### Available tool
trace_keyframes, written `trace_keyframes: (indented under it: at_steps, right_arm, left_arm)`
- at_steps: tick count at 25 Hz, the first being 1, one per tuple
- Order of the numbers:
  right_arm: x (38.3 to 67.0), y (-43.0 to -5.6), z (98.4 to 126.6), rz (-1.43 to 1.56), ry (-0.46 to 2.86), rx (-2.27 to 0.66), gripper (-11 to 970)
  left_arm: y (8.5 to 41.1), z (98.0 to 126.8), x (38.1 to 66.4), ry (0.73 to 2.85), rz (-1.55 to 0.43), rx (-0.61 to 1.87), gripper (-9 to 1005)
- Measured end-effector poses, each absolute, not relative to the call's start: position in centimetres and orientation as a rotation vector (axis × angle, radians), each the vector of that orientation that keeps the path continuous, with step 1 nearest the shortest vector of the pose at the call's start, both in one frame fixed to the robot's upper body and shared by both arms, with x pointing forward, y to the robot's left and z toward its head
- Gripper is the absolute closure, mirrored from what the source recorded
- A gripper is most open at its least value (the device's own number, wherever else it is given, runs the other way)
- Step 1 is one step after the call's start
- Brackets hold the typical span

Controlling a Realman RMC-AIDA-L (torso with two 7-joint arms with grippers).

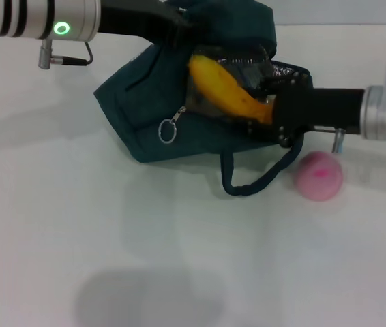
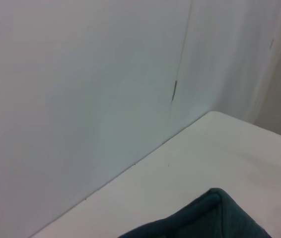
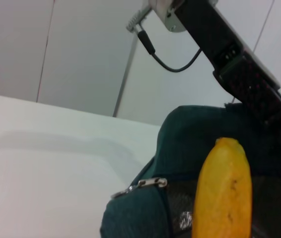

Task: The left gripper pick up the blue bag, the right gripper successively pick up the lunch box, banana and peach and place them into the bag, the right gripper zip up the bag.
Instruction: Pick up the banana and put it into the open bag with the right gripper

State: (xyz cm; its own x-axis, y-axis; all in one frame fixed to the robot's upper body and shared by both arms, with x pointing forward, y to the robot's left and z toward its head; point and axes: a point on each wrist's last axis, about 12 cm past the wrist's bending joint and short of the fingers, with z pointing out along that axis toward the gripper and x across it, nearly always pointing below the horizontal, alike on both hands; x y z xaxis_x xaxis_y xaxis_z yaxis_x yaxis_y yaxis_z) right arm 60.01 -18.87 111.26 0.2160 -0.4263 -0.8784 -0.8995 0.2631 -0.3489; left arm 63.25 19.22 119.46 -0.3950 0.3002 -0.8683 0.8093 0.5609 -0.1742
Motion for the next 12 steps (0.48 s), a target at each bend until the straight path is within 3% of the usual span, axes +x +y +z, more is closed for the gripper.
trace_keyframes:
  at_steps: [12]
  right_arm:
    - [57.9, -22.9, 113.1, 0.594, 1.340, -1.400, 536]
  left_arm:
    - [20.2, 120.1, 61.4, 2.153, -1.015, 0.740, 904]
